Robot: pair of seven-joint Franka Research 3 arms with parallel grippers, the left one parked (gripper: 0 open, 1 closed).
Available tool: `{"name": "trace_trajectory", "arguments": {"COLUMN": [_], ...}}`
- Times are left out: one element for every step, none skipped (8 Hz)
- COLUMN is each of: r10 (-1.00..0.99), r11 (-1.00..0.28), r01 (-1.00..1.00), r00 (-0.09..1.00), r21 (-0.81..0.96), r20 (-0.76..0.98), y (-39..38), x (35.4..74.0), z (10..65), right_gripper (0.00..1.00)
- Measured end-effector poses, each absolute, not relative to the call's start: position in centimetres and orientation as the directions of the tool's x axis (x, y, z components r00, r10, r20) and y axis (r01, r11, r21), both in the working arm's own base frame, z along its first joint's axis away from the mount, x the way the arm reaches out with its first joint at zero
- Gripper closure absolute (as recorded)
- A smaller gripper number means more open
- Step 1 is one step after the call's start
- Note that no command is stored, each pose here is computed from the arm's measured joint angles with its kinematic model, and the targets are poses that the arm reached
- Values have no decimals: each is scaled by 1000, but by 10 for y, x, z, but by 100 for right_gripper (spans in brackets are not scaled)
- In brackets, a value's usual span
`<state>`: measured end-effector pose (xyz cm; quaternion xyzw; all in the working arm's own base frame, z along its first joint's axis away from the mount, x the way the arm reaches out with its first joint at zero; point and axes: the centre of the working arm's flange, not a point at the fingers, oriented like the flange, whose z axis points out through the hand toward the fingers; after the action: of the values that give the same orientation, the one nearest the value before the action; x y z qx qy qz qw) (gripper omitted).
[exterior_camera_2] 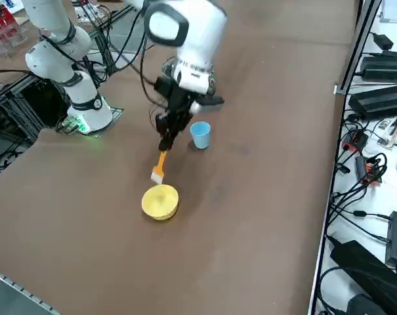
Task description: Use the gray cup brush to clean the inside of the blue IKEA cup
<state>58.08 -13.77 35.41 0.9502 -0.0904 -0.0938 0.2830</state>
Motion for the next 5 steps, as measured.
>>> {"name": "trace_trajectory", "arguments": {"r10": [-187,-168,-156,-143,-140], "r11": [-818,-819,-818,-811,-798], "r01": [-90,-76,-62,-46,-42], "r00": [976,980,981,982,983], "r21": [568,569,572,584,601], "r20": [-114,-111,-115,-121,-117], "y": [-151,-160,-161,-159,-157], "x": [574,568,567,567,567], "z": [336,324,317,312,306], "right_gripper": [96,96,96,96,96]}}
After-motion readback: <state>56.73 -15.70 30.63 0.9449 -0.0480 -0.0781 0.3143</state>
